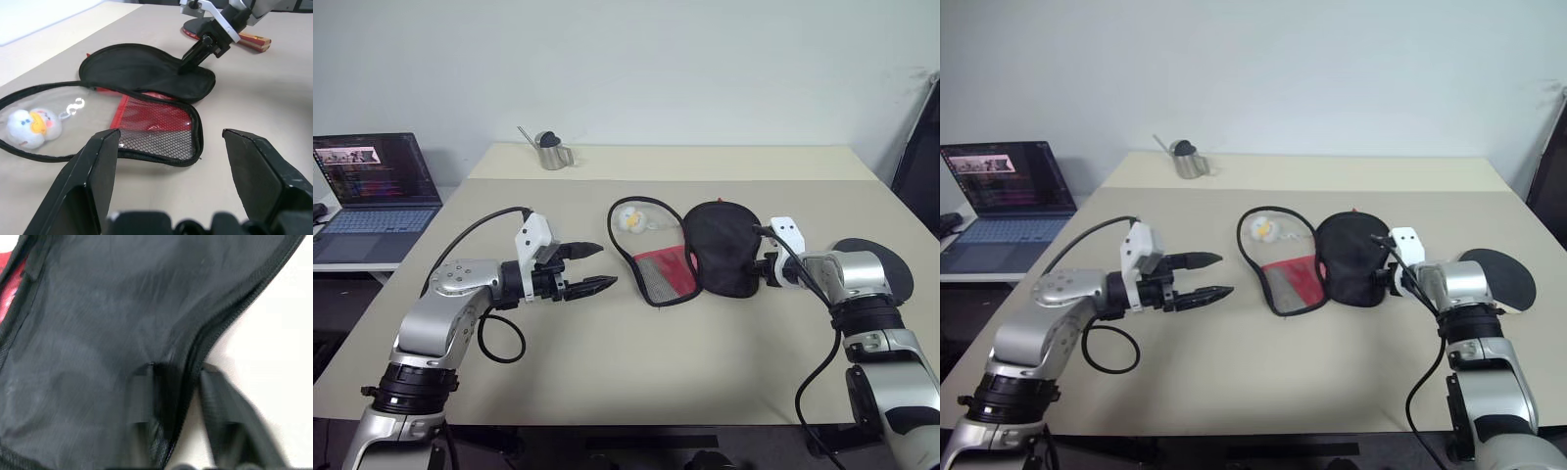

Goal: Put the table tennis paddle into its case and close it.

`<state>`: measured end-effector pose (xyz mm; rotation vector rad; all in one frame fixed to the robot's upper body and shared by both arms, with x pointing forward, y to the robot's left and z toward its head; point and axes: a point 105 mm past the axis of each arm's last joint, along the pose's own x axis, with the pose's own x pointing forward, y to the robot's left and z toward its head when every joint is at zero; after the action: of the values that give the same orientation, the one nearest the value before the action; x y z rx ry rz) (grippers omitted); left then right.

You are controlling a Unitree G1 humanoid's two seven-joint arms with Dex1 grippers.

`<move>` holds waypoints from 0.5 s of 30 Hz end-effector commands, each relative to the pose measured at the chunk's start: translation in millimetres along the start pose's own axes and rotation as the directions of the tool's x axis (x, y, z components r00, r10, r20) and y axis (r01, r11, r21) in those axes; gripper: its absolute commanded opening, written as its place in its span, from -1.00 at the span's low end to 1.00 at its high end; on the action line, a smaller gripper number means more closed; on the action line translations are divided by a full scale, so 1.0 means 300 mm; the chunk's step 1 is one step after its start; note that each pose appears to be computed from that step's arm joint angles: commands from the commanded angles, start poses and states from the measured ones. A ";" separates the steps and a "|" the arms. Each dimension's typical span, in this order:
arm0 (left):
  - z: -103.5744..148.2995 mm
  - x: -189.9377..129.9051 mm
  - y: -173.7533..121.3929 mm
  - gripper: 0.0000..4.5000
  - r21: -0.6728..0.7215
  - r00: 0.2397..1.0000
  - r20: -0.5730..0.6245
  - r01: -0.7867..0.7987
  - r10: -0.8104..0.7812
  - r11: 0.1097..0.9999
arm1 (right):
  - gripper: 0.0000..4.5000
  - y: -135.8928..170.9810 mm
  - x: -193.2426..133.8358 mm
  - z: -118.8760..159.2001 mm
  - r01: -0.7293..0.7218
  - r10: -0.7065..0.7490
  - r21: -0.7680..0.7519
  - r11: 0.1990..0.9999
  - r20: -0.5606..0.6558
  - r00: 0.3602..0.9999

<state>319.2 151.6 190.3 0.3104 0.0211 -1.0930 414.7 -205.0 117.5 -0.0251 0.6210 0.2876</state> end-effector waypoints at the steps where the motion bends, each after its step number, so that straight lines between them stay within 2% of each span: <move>1: 0.032 0.012 -0.004 0.62 0.044 1.000 0.026 0.011 -0.013 0.999 | 0.18 -0.092 -0.032 0.041 0.131 -0.128 -0.042 0.990 0.072 0.989; 6: 0.039 0.028 -0.010 0.62 0.047 0.999 0.043 0.020 -0.022 0.999 | 0.93 -0.128 -0.071 0.097 0.160 -0.152 -0.032 0.987 0.187 0.971; 11: 0.099 0.058 -0.047 0.62 0.063 0.990 0.105 0.083 -0.089 0.995 | 0.98 -0.121 -0.110 0.134 0.133 -0.125 -0.011 0.991 0.264 0.956; 15: 0.105 0.079 -0.046 0.62 0.096 0.990 0.090 0.100 -0.109 0.990 | 0.98 -0.103 -0.130 0.131 0.151 -0.136 -0.030 0.988 0.285 0.949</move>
<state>316.3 122.5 203.9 0.3064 -0.0551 -1.1921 416.8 -240.4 152.6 -0.0729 0.3909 0.1688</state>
